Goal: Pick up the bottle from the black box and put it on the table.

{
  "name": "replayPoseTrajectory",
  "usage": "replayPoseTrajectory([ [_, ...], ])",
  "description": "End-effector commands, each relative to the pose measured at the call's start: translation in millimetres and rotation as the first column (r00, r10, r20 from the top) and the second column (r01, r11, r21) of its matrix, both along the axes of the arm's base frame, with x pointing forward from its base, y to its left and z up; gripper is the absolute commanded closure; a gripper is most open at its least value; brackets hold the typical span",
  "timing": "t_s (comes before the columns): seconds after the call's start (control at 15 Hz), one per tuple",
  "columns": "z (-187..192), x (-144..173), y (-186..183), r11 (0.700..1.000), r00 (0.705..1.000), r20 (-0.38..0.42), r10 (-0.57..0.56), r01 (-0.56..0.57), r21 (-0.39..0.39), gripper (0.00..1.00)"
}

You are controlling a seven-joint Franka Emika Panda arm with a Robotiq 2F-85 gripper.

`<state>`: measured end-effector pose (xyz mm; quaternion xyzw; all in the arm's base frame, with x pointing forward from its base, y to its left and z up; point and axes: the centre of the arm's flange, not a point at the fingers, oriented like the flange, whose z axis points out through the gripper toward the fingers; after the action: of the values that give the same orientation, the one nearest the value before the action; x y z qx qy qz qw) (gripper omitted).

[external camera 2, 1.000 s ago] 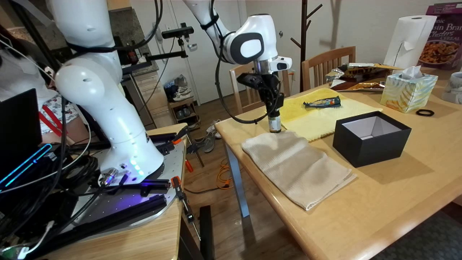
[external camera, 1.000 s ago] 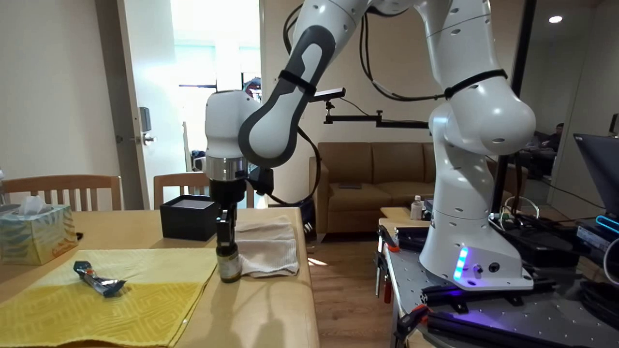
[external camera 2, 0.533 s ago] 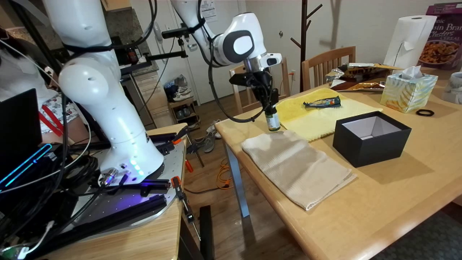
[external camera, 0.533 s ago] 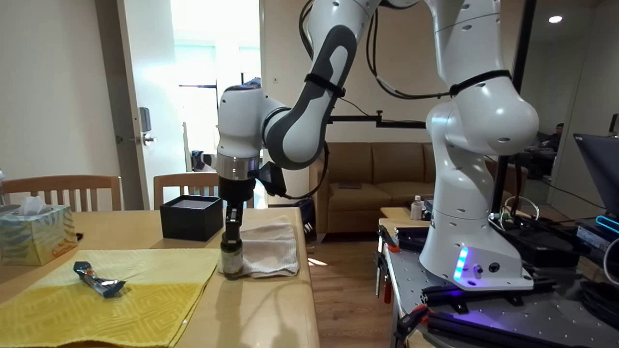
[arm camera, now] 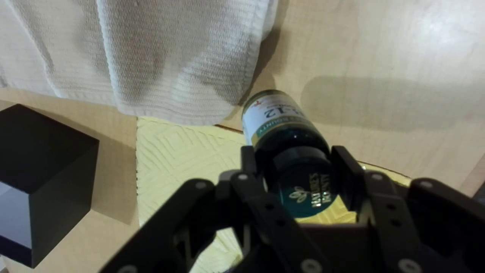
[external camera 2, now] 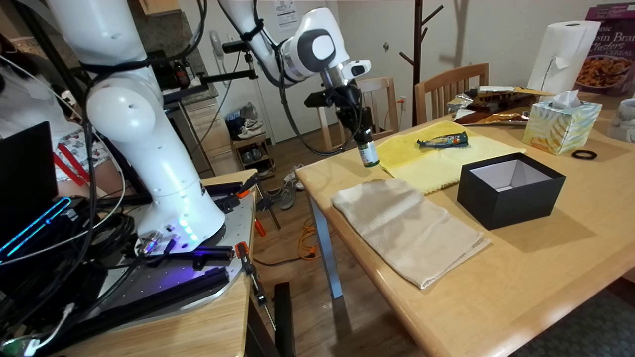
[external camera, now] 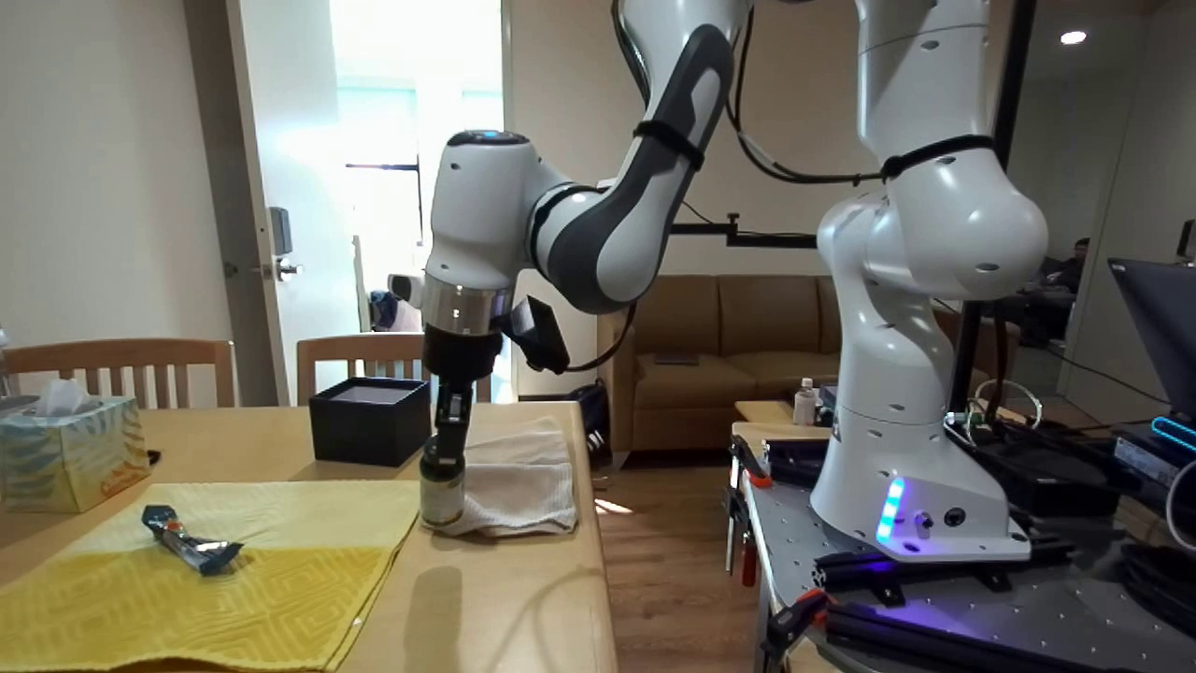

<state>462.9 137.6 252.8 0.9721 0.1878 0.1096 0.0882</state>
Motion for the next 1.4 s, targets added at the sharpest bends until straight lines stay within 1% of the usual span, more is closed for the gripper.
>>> replayPoseTrajectory([
  [0.0, 5.1, -11.3, 13.0, 1.000, 1.000, -0.018, 0.015, -0.015, 0.007, 0.73],
  [0.13, 2.0, -6.0, 19.6, 0.999, 0.999, -0.037, 0.010, -0.009, 0.031, 0.73],
  [0.33, -0.1, 9.1, 21.1, 0.994, 0.995, -0.094, -0.020, 0.030, 0.104, 0.73],
  [0.47, -2.9, 18.7, 21.1, 0.989, 0.992, -0.124, -0.039, 0.056, 0.139, 0.73],
  [0.53, -4.9, 26.7, 19.7, 0.986, 0.989, -0.132, -0.059, 0.079, 0.146, 0.73],
  [0.6, -7.5, 35.3, 16.5, 0.982, 0.986, -0.127, -0.112, 0.129, 0.137, 0.73],
  [0.73, -10.8, 50.4, 8.9, 0.981, 0.982, -0.140, -0.131, 0.148, 0.126, 0.73],
  [0.93, -27.1, 74.8, -1.8, 0.978, 0.974, -0.161, -0.157, 0.176, 0.111, 0.73],
  [1.07, -40.1, 87.2, -7.3, 0.974, 0.970, -0.187, -0.155, 0.182, 0.134, 0.73],
  [1.27, -61.8, 100.5, -11.2, 0.963, 0.957, -0.226, -0.185, 0.222, 0.155, 0.73],
  [1.33, -58.7, 106.6, -12.2, 0.958, 0.955, -0.224, -0.195, 0.234, 0.164, 0.73],
])
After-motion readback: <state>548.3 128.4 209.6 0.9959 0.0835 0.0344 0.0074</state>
